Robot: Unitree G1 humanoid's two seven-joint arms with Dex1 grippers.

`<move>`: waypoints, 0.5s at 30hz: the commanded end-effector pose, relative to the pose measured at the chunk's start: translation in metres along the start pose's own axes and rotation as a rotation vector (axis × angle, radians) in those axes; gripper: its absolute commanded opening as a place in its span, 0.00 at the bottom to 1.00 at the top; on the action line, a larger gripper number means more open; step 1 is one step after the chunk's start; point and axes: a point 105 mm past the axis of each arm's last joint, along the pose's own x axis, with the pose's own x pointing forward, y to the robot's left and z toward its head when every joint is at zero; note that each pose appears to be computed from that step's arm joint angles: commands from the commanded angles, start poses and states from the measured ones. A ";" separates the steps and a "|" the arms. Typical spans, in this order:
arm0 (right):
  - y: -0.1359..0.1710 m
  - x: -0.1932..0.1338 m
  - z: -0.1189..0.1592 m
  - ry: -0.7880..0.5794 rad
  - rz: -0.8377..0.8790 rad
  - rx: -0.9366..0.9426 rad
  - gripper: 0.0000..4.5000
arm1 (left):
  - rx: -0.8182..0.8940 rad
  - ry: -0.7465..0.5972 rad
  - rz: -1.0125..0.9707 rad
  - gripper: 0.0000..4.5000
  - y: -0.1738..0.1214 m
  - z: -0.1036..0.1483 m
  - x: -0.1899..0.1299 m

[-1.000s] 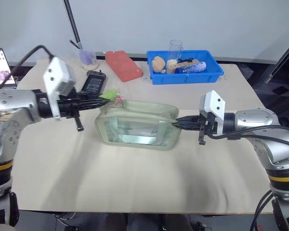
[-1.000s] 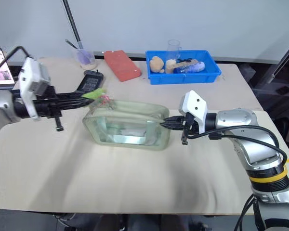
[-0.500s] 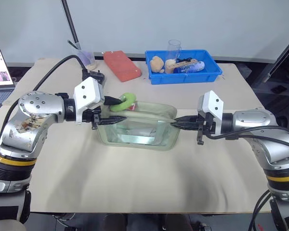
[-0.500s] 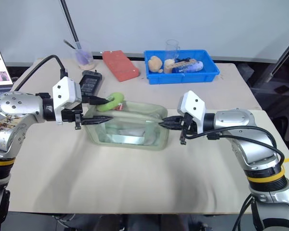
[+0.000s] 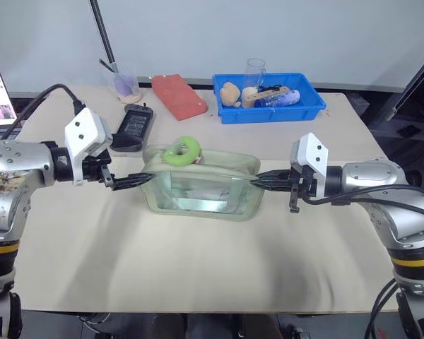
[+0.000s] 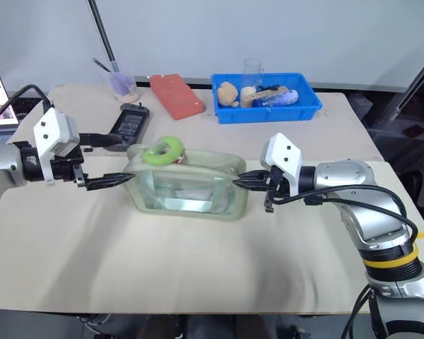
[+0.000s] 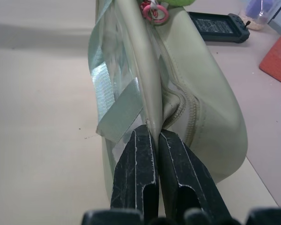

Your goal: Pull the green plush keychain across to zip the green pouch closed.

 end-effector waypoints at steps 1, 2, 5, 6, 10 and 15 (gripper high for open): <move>-0.005 -0.005 0.007 -0.003 -0.012 -0.031 0.00 | 0.022 0.005 0.051 0.98 0.003 -0.005 -0.001; -0.005 -0.004 0.008 -0.004 -0.009 -0.032 0.00 | 0.013 0.000 0.051 0.98 0.001 -0.007 0.002; -0.005 -0.004 0.009 -0.007 -0.004 -0.034 0.00 | 0.014 -0.005 0.044 0.79 -0.002 -0.011 0.006; -0.005 -0.004 0.010 -0.009 -0.002 -0.035 0.00 | 0.012 -0.008 0.041 0.69 -0.002 -0.011 0.006; -0.004 -0.004 0.010 -0.009 0.003 -0.036 0.00 | 0.010 -0.019 0.037 0.28 -0.003 -0.011 0.006; -0.002 -0.005 0.011 -0.009 0.012 -0.020 0.00 | 0.014 -0.002 0.024 0.01 -0.006 -0.014 0.009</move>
